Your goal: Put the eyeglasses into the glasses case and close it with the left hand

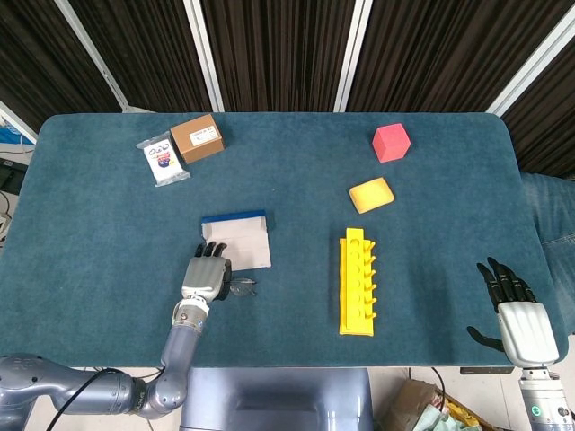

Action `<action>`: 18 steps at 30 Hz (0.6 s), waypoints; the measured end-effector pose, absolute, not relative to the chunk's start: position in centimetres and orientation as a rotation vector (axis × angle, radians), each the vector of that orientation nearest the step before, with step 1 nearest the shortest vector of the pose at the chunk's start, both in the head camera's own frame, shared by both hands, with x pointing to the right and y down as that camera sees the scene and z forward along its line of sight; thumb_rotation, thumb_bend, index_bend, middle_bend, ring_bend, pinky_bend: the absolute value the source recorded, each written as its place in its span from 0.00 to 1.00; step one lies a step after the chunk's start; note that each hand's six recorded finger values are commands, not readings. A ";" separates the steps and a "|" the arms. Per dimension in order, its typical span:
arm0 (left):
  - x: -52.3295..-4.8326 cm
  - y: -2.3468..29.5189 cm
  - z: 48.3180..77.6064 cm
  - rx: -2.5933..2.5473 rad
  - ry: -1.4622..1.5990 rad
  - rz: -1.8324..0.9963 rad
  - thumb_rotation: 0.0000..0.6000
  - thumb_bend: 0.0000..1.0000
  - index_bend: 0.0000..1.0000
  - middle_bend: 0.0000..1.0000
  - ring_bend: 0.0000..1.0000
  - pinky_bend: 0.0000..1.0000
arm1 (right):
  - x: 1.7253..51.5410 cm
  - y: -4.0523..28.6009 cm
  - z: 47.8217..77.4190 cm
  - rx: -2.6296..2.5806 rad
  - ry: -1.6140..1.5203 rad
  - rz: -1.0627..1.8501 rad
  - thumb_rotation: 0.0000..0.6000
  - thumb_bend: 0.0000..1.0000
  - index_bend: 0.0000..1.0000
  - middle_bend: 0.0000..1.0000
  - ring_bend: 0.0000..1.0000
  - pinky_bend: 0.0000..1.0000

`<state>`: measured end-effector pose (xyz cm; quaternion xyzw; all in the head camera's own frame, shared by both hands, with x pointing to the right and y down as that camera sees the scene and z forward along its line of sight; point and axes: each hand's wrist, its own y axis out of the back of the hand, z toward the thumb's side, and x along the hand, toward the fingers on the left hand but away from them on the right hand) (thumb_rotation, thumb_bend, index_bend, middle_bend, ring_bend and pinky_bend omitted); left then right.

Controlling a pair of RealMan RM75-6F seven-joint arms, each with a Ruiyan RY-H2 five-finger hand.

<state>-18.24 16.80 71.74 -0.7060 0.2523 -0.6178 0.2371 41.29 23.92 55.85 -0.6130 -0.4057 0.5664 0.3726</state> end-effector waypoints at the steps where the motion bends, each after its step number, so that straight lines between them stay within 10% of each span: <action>1: -18.2 16.8 71.8 -1.932 0.689 -1.693 1.00 0.39 0.57 0.11 0.00 0.00 | 41.3 23.9 55.8 -1.571 -1.039 1.452 1.00 0.13 0.00 0.00 0.08 0.19; 18: -18.3 16.4 71.2 -1.917 0.698 -1.690 1.00 0.47 0.54 0.11 0.00 0.00 | 41.3 24.0 55.9 -1.576 -1.039 1.462 1.00 0.14 0.00 0.00 0.08 0.19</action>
